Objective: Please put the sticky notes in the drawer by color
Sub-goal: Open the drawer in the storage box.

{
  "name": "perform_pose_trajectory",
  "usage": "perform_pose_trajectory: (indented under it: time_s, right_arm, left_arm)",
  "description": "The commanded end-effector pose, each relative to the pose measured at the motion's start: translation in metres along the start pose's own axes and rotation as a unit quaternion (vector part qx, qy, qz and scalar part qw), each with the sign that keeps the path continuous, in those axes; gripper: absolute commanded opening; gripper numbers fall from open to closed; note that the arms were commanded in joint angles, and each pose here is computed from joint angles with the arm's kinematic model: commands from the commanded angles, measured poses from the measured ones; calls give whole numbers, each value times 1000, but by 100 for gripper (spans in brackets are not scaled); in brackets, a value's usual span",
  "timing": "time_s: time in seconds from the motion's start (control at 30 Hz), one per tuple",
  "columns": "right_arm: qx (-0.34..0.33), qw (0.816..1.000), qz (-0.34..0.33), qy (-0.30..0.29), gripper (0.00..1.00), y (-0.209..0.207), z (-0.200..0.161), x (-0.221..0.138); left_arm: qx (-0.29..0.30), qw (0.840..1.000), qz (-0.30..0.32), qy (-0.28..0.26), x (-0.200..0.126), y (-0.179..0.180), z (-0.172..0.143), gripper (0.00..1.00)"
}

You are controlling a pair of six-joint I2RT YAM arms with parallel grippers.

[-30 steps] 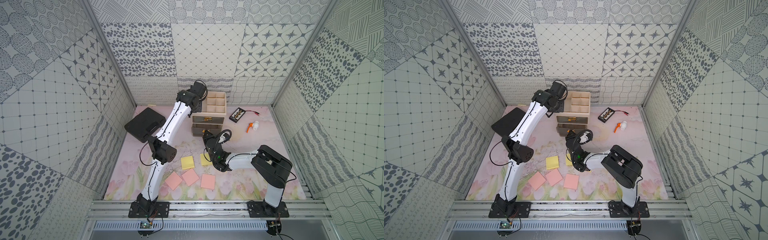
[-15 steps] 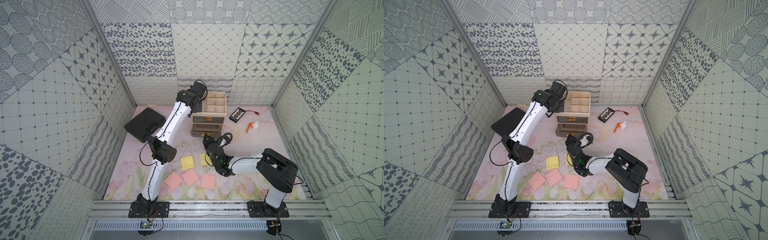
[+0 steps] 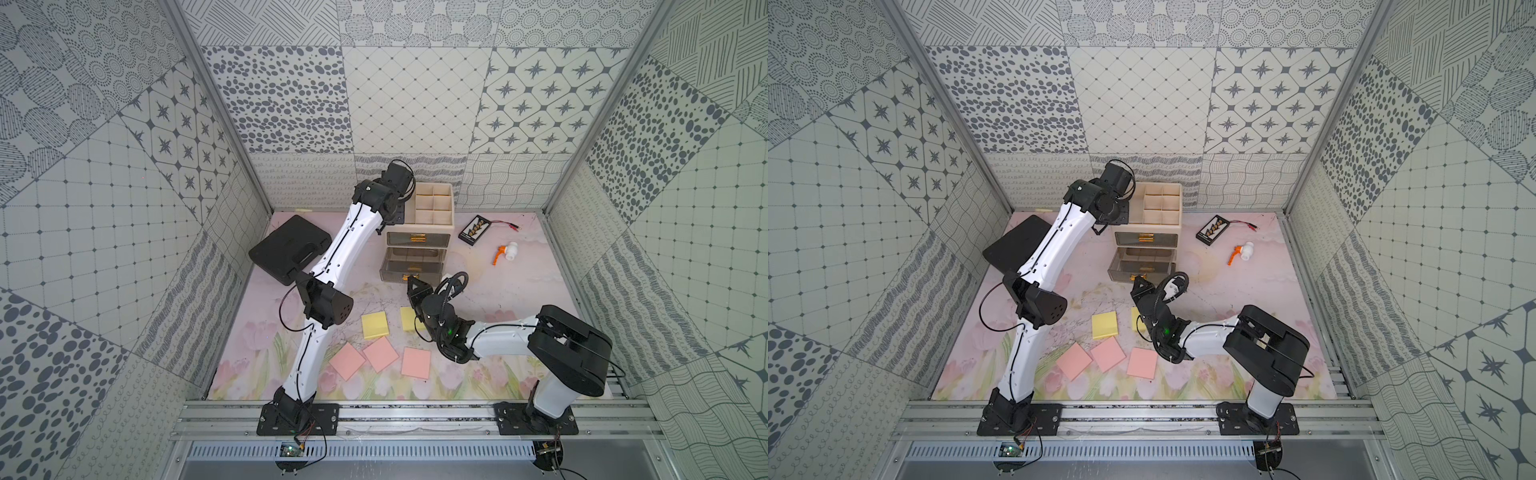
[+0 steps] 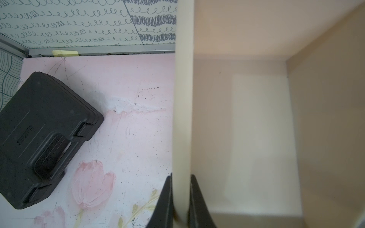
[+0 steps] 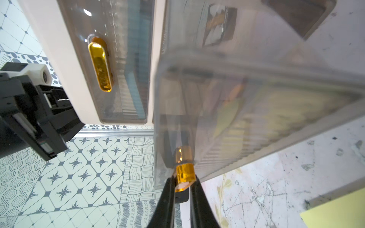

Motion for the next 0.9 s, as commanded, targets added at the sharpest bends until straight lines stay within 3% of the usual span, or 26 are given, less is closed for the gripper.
perform_pose_trajectory:
  time_s: [0.0, 0.5, 0.63, 0.87]
  right_arm:
    - [26, 988, 131, 72, 10, 61, -14, -24]
    - [12, 991, 115, 70, 16, 53, -9, -30]
    - [7, 991, 111, 70, 31, 50, -6, -33]
    - [-7, 992, 108, 64, 40, 49, 3, -42]
  left_arm:
    - [-66, 996, -52, -4, 16, -25, -1, 0]
    - [-63, 997, -53, -2, 17, -25, -1, 0]
    - [-61, 997, -53, -2, 17, -25, 0, 0]
    - [-62, 997, -54, -1, 17, -24, 0, 0]
Point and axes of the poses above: each gripper's point midway between its finger pads, its own x axis out along the fingers, its own y axis along the line the jaws close on, z = x × y, the point moved 7 cm from there along -x, back along the fingers, and after that the axes turned 14 degrees about -x, right-handed, at the moved point
